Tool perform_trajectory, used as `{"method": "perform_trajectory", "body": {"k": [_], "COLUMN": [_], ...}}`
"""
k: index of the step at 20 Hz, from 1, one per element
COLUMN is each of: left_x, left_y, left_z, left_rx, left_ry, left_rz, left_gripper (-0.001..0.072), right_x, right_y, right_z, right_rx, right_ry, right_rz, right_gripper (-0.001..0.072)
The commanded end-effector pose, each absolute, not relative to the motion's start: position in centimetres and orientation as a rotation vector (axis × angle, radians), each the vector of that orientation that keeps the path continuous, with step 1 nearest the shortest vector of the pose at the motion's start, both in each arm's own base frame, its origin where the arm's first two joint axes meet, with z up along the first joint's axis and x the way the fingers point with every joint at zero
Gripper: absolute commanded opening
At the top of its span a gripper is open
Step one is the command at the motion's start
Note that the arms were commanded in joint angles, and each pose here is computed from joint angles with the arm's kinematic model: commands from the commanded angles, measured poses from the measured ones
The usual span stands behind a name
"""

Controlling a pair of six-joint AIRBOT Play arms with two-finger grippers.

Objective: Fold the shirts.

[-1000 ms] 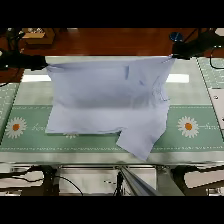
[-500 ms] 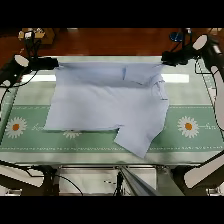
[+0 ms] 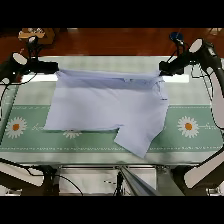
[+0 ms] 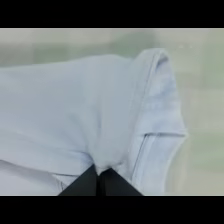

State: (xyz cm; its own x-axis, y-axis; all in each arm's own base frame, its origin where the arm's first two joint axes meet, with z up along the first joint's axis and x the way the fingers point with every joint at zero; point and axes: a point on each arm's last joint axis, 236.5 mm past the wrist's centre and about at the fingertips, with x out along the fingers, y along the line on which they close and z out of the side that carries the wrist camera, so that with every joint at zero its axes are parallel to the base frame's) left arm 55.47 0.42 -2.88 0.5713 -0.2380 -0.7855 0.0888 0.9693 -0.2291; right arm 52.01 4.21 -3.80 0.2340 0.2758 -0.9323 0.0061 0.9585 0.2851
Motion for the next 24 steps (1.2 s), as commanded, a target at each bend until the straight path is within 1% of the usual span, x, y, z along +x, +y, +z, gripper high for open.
{"method": "perform_trajectory", "body": {"k": [1, 4, 8, 9, 10, 11, 12, 13, 14, 15, 16, 17, 19, 20, 21, 22, 23, 24], "left_x": [52.1, 50.2, 49.7, 49.6, 49.5, 49.4, 49.6, 50.1, 50.0, 49.3, 48.0, 45.9, 40.9, 38.4, 36.5, 35.1, 33.6, 32.1], "left_y": [-0.5, 0.1, -0.1, -0.1, -0.2, 0.0, 0.6, 1.7, 3.3, 5.3, 6.9, 8.0, 8.2, 7.4, 6.4, 5.8, 5.6, 5.6], "left_z": [-4.3, -6.7, -7.1, -7.1, -6.9, -6.5, -5.5, -4.2, -2.6, -1.5, -1.0, -1.2, -2.7, -3.3, -3.9, -4.4, -5.2, -5.9], "left_rx": [-0.214, -0.233, -0.241, -0.241, -0.24, -0.235, -0.223, -0.207, -0.173, -0.143, -0.158, -0.204, -0.353, -0.448, -0.546, -0.599, -0.613, -0.617], "left_ry": [1.116, 1.235, 1.258, 1.261, 1.269, 1.276, 1.266, 1.249, 1.249, 1.272, 1.309, 1.374, 1.54, 1.61, 1.649, 1.663, 1.674, 1.685], "left_rz": [-0.249, -0.204, -0.21, -0.212, -0.217, -0.221, -0.215, -0.203, -0.191, -0.17, -0.15, -0.143, -0.185, -0.223, -0.261, -0.274, -0.272, -0.264], "left_gripper": [0.002, 0.002, 0.0022, 0.0062, 0.0173, 0.0296, 0.041, 0.0482, 0.0497, 0.0497, 0.0498, 0.0498, 0.0532, 0.0531, 0.0532, 0.0532, 0.0532, 0.0532], "right_x": [49.1, 48.5, 47.7, 47.6, 47.6, 47.6, 47.2, 46.7, 45.8, 44.5, 43.2, 42.2, 40.8, 40.0, 39.1, 38.2, 37.4, 36.7], "right_y": [5.4, 5.7, 5.5, 5.5, 5.5, 5.4, 4.8, 3.3, 1.1, -1.7, -4.0, -5.2, -4.7, -3.9, -3.0, -2.4, -1.8, -1.3], "right_z": [-4.5, -6.2, -8.2, -8.4, -8.5, -8.3, -7.9, -7.1, -6.1, -5.0, -3.9, -3.1, -2.9, -3.1, -3.4, -3.7, -3.8, -3.8], "right_rx": [0.228, 0.229, 0.237, 0.238, 0.237, 0.223, 0.187, 0.123, 0.051, -0.021, -0.051, -0.007, 0.184, 0.279, 0.356, 0.399, 0.431, 0.452], "right_ry": [1.45, 1.502, 1.563, 1.57, 1.572, 1.569, 1.577, 1.592, 1.615, 1.653, 1.686, 1.7, 1.659, 1.633, 1.597, 1.564, 1.522, 1.481], "right_rz": [0.22, 0.174, 0.153, 0.154, 0.154, 0.168, 0.19, 0.184, 0.151, 0.095, 0.042, 0.021, 0.072, 0.101, 0.139, 0.162, 0.175, 0.189], "right_gripper": [0.0025, 0.0025, 0.0026, 0.0028, 0.0077, 0.0235, 0.0348, 0.0365, 0.0365, 0.0365, 0.037, 0.0404, 0.0404, 0.0405, 0.0422, 0.0426, 0.0437, 0.048]}}
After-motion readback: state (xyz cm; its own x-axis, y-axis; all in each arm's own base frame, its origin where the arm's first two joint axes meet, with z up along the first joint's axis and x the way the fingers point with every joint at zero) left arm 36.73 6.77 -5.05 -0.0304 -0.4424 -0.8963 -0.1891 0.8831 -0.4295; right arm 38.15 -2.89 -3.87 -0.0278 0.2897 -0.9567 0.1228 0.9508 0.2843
